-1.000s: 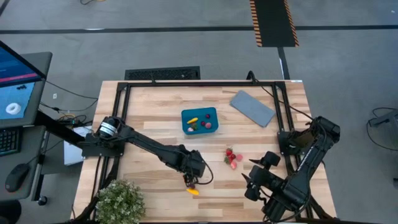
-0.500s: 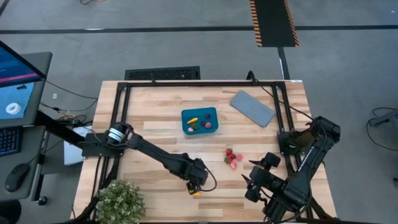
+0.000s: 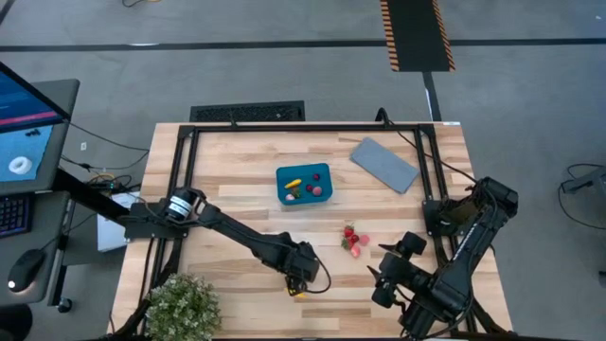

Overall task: Pick and placing Produce into tupperware
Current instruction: Put the red strawberry into the blue bin

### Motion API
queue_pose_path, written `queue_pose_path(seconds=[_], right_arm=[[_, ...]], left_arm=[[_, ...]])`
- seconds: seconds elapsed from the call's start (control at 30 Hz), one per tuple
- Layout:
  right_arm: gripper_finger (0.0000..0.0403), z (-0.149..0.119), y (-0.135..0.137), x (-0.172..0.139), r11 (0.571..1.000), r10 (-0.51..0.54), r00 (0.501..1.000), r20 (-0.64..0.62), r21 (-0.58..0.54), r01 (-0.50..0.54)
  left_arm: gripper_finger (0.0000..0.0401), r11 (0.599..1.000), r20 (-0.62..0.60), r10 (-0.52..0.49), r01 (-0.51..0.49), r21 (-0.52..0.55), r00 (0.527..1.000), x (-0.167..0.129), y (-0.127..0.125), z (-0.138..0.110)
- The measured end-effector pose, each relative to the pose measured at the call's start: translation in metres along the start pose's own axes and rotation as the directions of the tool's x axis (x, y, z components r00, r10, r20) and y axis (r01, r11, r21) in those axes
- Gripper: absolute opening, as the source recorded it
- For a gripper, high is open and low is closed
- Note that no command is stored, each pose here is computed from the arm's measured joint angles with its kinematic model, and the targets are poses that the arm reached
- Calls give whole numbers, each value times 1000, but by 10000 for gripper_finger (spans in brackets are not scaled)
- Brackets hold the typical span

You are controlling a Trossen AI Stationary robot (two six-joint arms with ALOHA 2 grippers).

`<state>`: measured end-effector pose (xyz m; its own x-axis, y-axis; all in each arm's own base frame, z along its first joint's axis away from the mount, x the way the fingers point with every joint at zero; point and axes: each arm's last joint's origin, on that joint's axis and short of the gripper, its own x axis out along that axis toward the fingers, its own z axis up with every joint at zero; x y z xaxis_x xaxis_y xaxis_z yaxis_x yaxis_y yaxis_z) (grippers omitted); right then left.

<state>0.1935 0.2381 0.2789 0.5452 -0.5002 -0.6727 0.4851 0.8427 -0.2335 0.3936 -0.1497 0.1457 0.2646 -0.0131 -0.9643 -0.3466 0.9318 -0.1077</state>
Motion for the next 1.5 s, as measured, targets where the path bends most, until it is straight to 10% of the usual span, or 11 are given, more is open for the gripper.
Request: queue_pose_path(seconds=[1.5], right_arm=[[317,1,1,1,1000,5,1000,-11,2,-5]], left_arm=[[6,1000,-59,7,-6,22,998,1,22,12]])
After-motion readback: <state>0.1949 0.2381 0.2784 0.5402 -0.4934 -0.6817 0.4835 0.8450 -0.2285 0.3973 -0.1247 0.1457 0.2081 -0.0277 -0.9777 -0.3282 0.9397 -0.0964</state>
